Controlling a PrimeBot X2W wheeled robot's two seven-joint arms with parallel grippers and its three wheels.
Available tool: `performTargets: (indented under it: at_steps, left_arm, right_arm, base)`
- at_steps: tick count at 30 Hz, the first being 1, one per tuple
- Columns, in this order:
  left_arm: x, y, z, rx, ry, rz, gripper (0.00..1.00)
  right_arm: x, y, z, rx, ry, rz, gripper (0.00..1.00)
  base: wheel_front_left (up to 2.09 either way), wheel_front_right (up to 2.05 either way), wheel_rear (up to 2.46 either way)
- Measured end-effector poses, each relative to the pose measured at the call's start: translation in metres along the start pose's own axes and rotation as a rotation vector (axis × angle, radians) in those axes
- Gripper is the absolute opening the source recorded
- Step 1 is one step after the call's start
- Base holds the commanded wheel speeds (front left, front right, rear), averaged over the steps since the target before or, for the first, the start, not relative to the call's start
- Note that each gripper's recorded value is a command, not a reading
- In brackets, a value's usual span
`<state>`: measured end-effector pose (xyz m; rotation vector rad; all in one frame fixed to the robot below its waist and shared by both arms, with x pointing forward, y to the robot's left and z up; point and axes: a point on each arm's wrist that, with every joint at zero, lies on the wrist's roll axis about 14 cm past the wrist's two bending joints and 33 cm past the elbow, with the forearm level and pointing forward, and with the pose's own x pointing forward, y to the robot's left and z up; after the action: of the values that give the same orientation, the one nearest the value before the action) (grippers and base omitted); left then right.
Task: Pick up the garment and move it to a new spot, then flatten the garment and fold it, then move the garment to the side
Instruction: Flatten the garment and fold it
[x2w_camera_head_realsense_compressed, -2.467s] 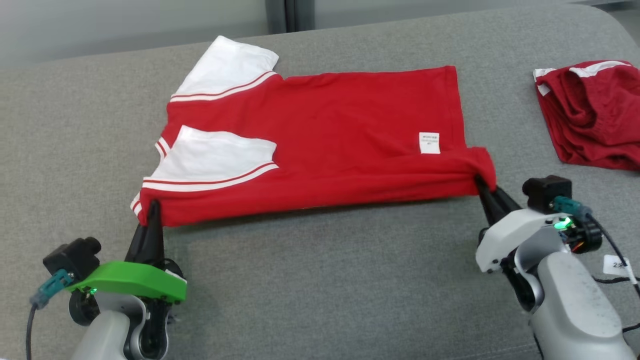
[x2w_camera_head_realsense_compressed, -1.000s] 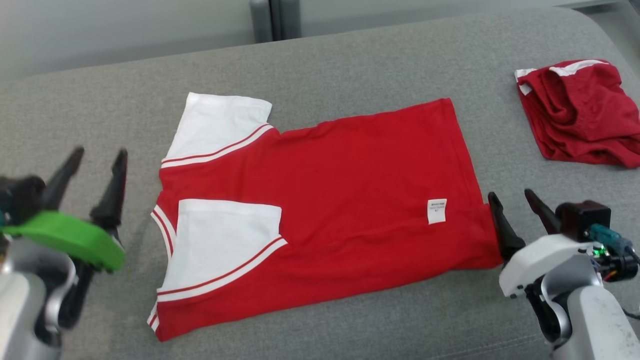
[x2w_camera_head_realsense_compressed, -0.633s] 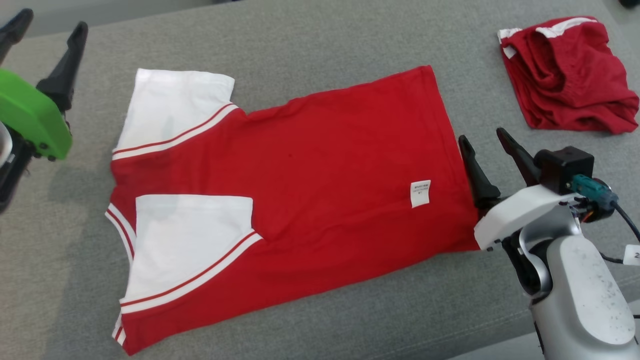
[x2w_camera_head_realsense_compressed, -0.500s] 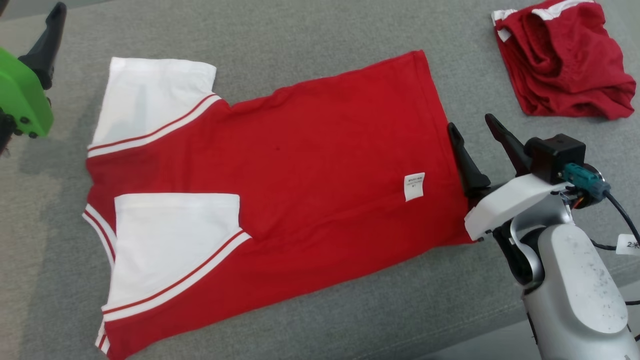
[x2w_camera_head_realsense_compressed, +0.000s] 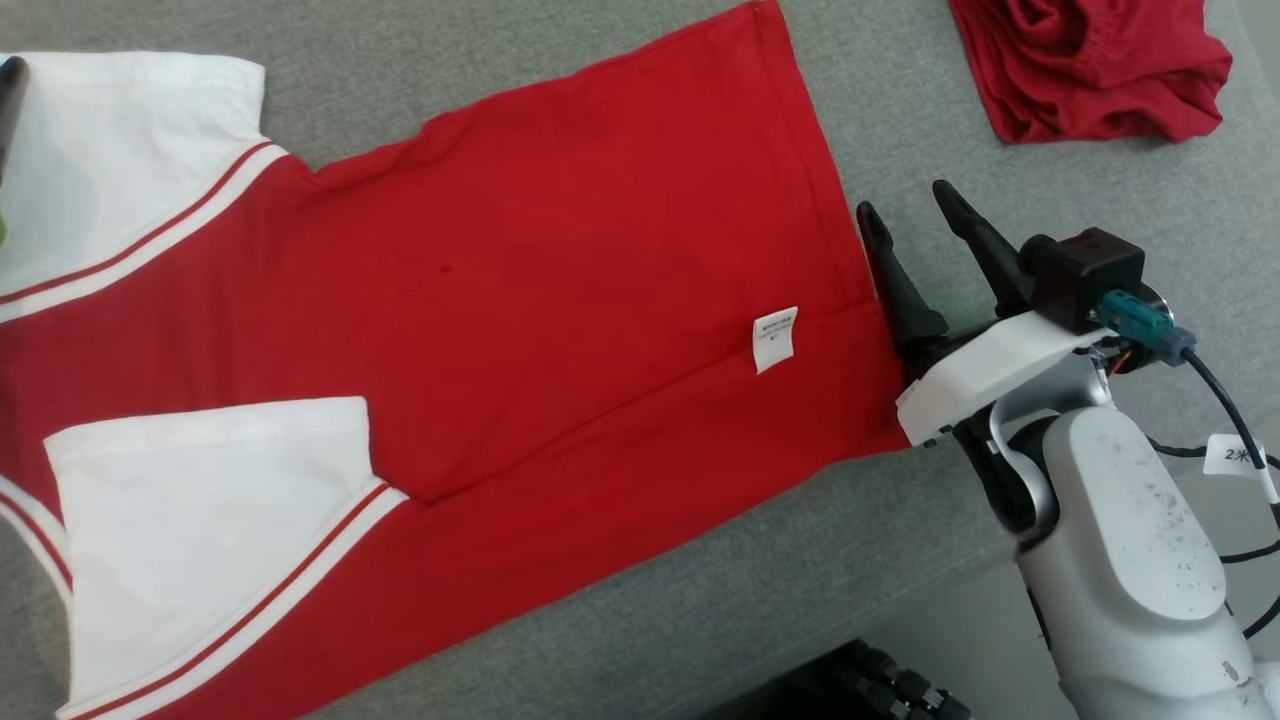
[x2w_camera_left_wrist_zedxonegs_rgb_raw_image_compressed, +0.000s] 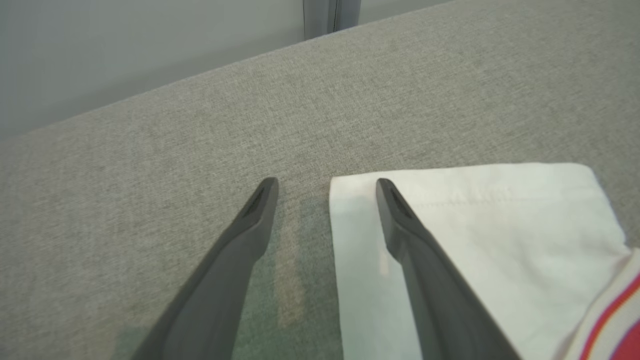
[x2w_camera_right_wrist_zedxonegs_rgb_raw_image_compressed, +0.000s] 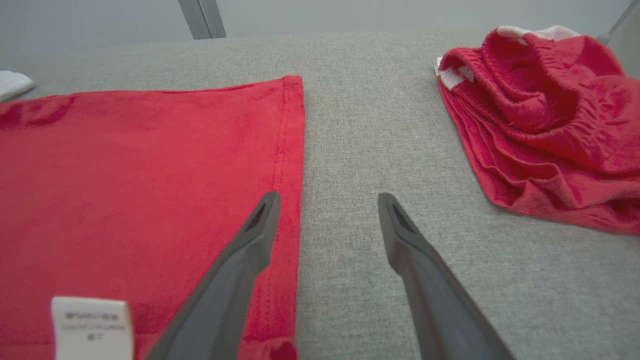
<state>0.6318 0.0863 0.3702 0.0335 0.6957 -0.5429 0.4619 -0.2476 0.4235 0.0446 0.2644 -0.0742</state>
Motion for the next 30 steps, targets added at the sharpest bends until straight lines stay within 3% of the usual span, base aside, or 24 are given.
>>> performTargets:
  at_steps: [6, 7, 9, 10, 11, 18, 30]
  left_arm:
    - [0.018, -0.003, -0.019, -0.028, 0.074, -0.033, 1.0]
    - [0.019, -0.004, -0.019, -0.03, 0.081, -0.038, 0.94]
    - [0.019, -0.006, -0.02, -0.025, 0.088, -0.047, 0.44]
    - [0.018, -0.007, -0.02, -0.026, 0.091, -0.053, 0.27]
    - [0.017, -0.009, -0.019, -0.023, 0.092, -0.059, 0.01]
    - [0.009, -0.022, -0.011, 0.027, 0.049, -0.087, 0.0]
    - [-0.023, -0.031, 0.03, 0.101, -0.155, -0.086, 0.0]
  right_arm:
    - [0.001, -0.013, -0.01, -0.013, 0.023, -0.035, 1.0]
    - [0.001, -0.014, -0.01, -0.013, 0.024, -0.037, 1.0]
    - [0.002, -0.014, -0.011, -0.014, 0.024, -0.037, 1.0]
    - [0.003, -0.013, -0.01, -0.014, 0.022, -0.035, 1.0]
    - [0.004, -0.012, -0.008, -0.014, 0.017, -0.031, 1.0]
    - [0.019, -0.009, 0.012, -0.039, -0.032, -0.003, 1.0]
    - [0.073, -0.001, 0.053, -0.142, -0.047, 0.062, 1.0]
  base:
    - [0.0, 0.0, 0.0]
    - [0.0, 0.0, 0.0]
    - [0.0, 0.0, 0.0]
    - [0.0, 0.0, 0.0]
    - [0.0, 0.0, 0.0]
    - [0.0, 0.0, 0.0]
    - [0.0, 0.0, 0.0]
